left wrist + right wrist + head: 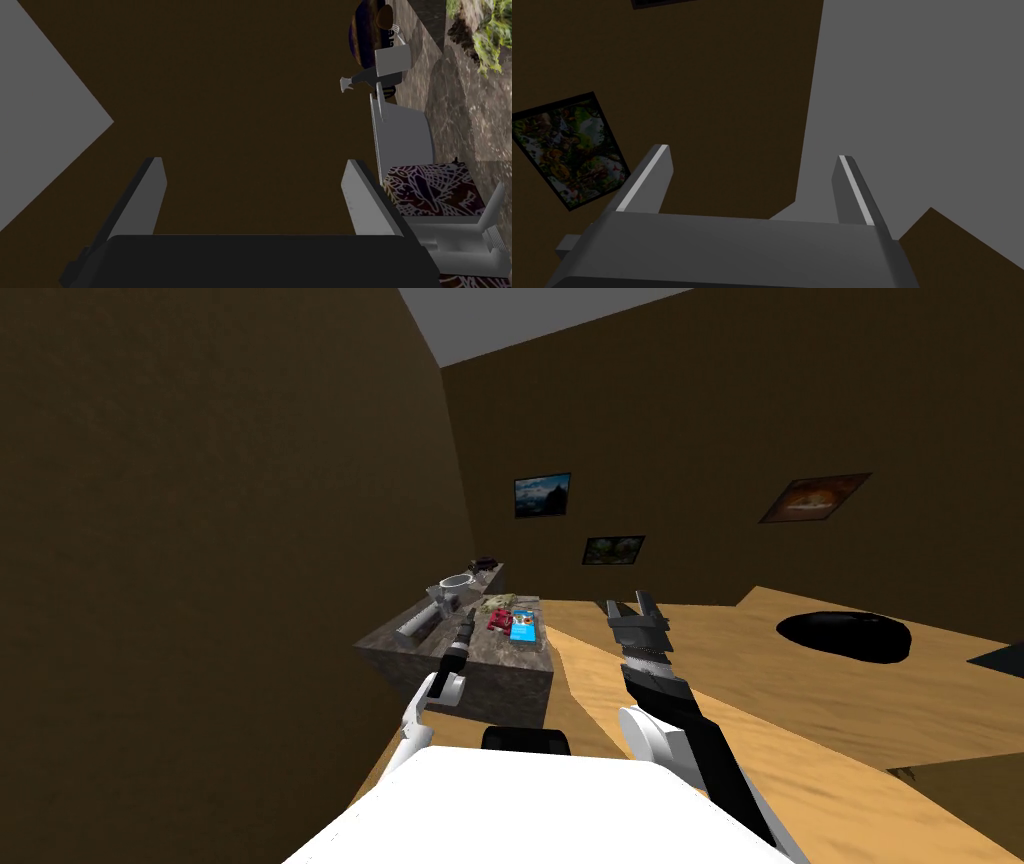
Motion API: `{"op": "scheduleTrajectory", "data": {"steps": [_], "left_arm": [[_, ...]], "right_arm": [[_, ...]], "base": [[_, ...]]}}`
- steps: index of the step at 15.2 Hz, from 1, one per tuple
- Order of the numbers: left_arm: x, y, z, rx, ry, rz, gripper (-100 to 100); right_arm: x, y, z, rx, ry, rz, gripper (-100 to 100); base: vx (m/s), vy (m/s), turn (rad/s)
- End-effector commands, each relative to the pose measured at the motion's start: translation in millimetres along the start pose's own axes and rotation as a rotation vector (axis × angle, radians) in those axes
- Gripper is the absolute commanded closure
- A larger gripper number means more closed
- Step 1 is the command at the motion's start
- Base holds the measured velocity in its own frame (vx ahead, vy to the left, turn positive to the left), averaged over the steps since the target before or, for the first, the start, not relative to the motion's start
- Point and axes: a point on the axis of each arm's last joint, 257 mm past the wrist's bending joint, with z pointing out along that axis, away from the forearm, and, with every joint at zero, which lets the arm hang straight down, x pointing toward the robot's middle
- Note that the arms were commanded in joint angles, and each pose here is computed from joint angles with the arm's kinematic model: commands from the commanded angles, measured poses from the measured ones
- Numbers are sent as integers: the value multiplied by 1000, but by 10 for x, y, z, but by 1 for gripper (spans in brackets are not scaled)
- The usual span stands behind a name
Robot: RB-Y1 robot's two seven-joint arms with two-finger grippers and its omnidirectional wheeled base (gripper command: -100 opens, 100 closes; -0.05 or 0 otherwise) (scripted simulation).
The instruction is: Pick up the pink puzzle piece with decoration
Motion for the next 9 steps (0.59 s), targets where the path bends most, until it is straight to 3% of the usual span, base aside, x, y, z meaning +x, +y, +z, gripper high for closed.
{"op": "scheduleTrajectory", "data": {"steps": [1, 9], "left_arm": [[65, 144, -3, -30, 10, 3, -100], [313, 579, -9, -126, 44, 8, -100]], "right_arm": [[0, 0, 0, 0, 0, 0, 0], [0, 0, 0, 0, 0, 0, 0]], "base": [[16, -3, -44], [15, -4, -58]]}}
